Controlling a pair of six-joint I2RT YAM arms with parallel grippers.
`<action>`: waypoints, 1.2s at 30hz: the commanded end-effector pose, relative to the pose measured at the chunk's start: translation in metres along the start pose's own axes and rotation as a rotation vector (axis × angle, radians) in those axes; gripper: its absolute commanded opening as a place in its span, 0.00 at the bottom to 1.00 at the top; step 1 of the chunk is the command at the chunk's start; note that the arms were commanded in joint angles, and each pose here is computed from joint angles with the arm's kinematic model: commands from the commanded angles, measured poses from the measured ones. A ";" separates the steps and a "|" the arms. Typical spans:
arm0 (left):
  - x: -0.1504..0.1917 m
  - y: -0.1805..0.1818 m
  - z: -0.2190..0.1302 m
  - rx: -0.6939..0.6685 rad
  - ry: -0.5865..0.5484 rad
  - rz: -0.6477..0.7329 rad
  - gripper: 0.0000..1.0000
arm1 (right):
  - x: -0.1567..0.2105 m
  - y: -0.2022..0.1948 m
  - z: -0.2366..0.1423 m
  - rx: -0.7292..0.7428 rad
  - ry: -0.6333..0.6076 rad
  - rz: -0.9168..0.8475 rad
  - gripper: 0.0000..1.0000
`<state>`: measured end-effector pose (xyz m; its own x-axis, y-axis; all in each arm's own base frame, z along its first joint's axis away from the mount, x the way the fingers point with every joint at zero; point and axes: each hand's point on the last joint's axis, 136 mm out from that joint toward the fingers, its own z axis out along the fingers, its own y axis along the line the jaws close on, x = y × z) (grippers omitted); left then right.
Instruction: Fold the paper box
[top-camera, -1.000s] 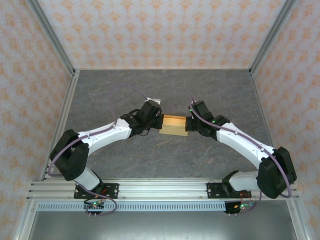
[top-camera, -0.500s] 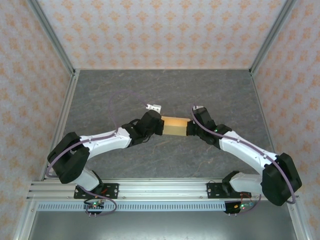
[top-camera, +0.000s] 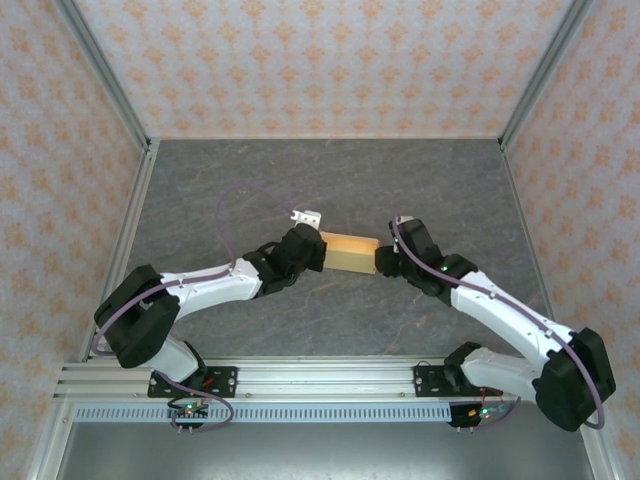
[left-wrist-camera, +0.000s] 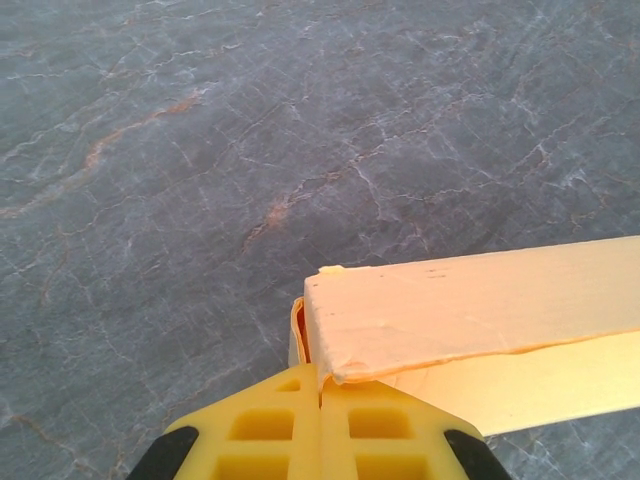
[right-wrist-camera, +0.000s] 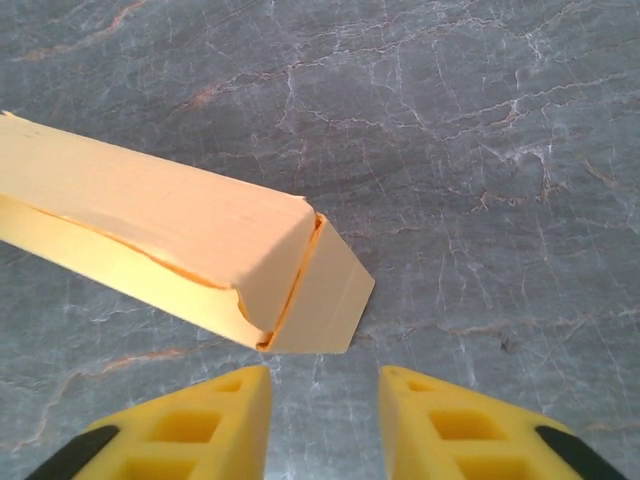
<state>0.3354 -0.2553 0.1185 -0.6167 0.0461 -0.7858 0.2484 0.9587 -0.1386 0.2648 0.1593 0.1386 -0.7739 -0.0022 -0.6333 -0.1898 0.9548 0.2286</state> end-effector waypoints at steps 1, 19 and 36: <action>0.023 0.021 0.000 -0.084 0.068 0.050 0.00 | -0.015 0.011 -0.024 -0.061 -0.015 0.009 0.42; 0.015 0.014 -0.005 -0.085 0.054 0.075 0.00 | -0.050 0.015 0.015 -0.231 0.030 0.324 0.53; 0.008 0.004 -0.012 -0.062 0.035 0.069 0.03 | -0.001 -0.003 0.044 -0.206 0.077 0.420 0.43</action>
<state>0.3300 -0.2542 0.1194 -0.6105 0.0769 -0.7883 0.2428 0.9655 -0.0939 0.2976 0.1775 0.1197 -0.8475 0.3231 -0.4212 -0.0035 0.7900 0.6131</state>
